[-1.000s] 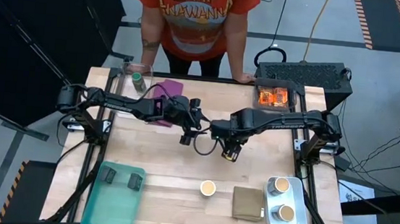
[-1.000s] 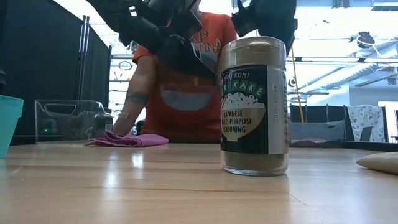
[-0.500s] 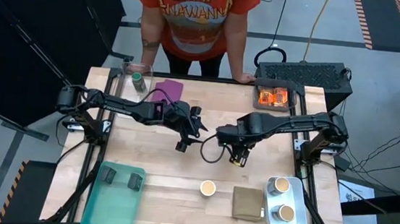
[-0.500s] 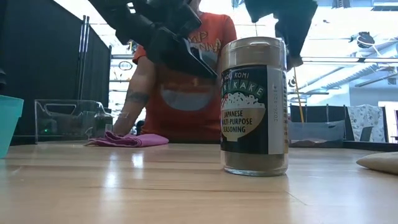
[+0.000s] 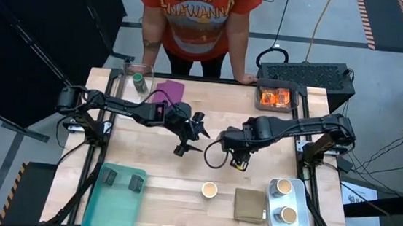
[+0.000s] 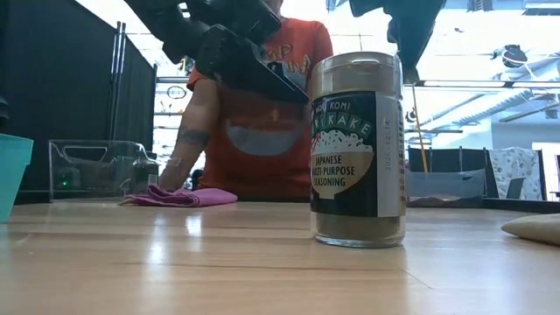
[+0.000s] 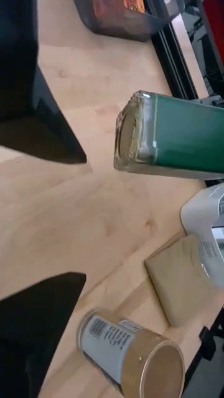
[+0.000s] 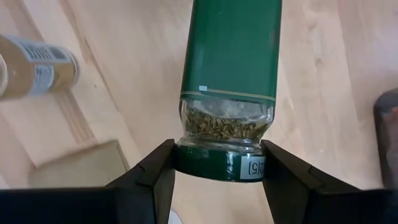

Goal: Sort spices by type
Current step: Put the green seasoning bottle into the transparent bin

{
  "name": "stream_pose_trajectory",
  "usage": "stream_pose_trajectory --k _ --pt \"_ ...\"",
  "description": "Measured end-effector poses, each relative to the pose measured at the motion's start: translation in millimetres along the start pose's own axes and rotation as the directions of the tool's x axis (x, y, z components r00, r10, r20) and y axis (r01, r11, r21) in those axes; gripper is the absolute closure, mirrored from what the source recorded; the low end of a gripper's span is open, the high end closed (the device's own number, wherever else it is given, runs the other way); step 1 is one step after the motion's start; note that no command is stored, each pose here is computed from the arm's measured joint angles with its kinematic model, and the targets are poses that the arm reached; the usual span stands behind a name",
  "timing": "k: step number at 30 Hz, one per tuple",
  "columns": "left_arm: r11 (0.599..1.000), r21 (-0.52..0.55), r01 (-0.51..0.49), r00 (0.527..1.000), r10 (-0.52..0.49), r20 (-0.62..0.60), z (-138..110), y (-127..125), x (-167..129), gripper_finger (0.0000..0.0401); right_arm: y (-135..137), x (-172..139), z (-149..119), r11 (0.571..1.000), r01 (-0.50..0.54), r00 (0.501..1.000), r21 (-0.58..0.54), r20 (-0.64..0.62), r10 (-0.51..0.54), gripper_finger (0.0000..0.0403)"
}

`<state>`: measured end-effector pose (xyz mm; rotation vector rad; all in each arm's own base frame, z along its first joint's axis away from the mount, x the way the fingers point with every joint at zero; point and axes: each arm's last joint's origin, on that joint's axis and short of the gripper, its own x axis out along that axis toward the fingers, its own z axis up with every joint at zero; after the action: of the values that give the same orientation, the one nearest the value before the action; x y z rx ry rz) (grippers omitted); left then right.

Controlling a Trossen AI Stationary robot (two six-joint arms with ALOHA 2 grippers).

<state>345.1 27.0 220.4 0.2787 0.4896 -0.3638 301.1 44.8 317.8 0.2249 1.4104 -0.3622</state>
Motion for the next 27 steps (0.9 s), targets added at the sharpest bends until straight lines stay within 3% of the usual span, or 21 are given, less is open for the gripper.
stream_pose_trajectory --k 4,7,15,20,27 --pt "0.999 0.007 -0.040 0.999 0.040 0.008 1.7 2.0 -0.1 0.0034 0.9 -0.1 1.8 1.000 -0.010 1.000 0.021 0.019 0.009 0.0229" --pt "0.997 -0.002 -0.083 0.996 0.083 0.023 4.2 4.1 -0.3 0.0006 5.1 3.6 3.7 1.000 -0.012 1.000 0.020 0.021 0.012 0.0229" --pt "0.982 0.064 -0.177 0.978 0.168 0.124 18.1 9.0 -6.7 0.0015 16.3 15.3 5.7 1.000 -0.002 1.000 0.007 -0.013 0.002 0.0229" --pt "0.990 0.070 -0.119 0.978 0.105 0.178 18.1 5.0 4.5 0.0015 16.6 16.0 6.6 1.000 -0.004 1.000 0.008 -0.009 0.004 0.0229" --pt "0.989 0.065 -0.130 0.973 0.114 0.201 12.5 6.8 17.6 0.0015 17.2 16.0 8.5 1.000 -0.014 1.000 -0.005 0.008 0.014 0.0229"
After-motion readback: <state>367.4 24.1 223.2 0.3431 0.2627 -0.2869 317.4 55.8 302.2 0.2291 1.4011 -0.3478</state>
